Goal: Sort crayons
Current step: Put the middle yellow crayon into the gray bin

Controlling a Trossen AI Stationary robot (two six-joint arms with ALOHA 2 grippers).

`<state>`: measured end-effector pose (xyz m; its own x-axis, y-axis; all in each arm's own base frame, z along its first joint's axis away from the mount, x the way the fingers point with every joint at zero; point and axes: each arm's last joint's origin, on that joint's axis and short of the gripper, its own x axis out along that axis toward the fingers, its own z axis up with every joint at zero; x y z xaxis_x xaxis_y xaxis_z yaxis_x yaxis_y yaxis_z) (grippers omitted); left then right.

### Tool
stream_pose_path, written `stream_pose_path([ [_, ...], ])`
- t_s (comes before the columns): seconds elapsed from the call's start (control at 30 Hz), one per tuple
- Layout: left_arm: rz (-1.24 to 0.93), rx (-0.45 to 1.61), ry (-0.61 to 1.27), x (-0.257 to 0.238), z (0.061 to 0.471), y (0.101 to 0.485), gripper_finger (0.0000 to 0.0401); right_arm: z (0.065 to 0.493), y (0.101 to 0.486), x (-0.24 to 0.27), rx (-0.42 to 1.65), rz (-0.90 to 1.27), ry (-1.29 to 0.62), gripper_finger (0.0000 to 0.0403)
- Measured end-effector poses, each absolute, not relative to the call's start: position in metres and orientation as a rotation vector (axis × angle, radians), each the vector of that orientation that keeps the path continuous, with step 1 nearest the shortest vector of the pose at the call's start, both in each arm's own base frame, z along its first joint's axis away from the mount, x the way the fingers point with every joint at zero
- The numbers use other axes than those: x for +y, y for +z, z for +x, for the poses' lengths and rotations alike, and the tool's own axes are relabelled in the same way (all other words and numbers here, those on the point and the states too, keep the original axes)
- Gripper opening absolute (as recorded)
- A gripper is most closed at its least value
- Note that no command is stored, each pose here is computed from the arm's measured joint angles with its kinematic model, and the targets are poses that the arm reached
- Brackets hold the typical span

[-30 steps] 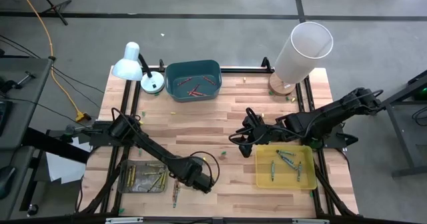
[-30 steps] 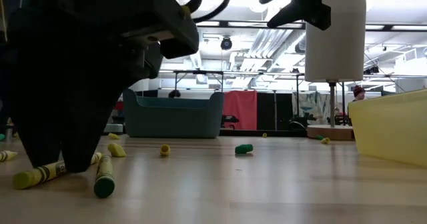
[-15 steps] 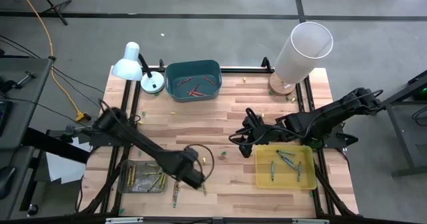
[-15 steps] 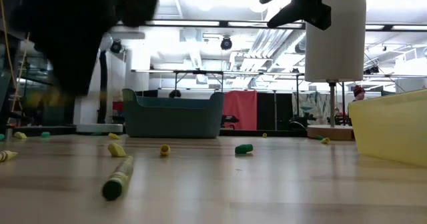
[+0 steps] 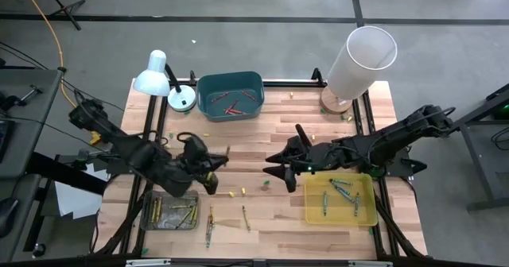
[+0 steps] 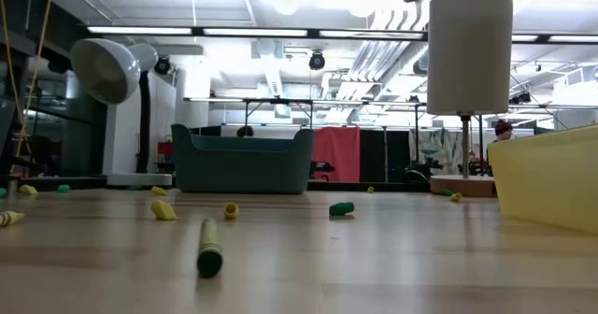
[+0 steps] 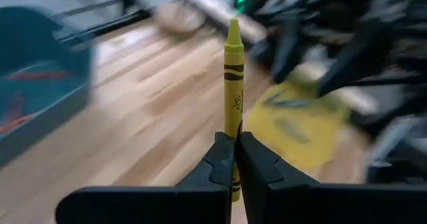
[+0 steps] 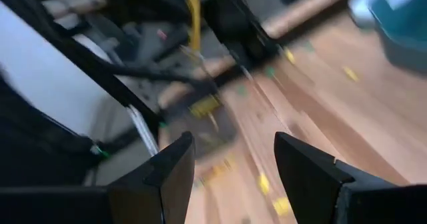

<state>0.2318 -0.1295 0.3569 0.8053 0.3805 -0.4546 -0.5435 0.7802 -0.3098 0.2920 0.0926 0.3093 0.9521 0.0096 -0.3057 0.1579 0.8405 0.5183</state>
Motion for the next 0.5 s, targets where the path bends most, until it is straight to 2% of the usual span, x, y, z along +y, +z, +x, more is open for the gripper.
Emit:
stream_pose_path([
  [0.2, -0.515, 0.223, 0.229, -0.135, 0.240, 0.321, 0.0000, 0.315, 0.315, 0.098, 0.077, 0.530, 0.001, 0.0200],
  [0.3, -0.570, 0.171, 0.172, -0.131, 0.242, 0.310, 0.0000, 0.325, 0.310, 0.098, 0.038, 0.544, 0.002, 0.0200],
  [0.37, -0.575, 0.188, 0.185, -0.127, 0.238, 0.310, 0.0000, 0.328, 0.306, 0.097, 0.045, 0.563, -0.005, 0.0200],
  [0.5, -0.621, 0.356, 0.176, -0.122, 0.214, 0.306, 0.0000, 0.328, 0.302, 0.098, 0.081, 0.577, -0.016, 0.0200],
])
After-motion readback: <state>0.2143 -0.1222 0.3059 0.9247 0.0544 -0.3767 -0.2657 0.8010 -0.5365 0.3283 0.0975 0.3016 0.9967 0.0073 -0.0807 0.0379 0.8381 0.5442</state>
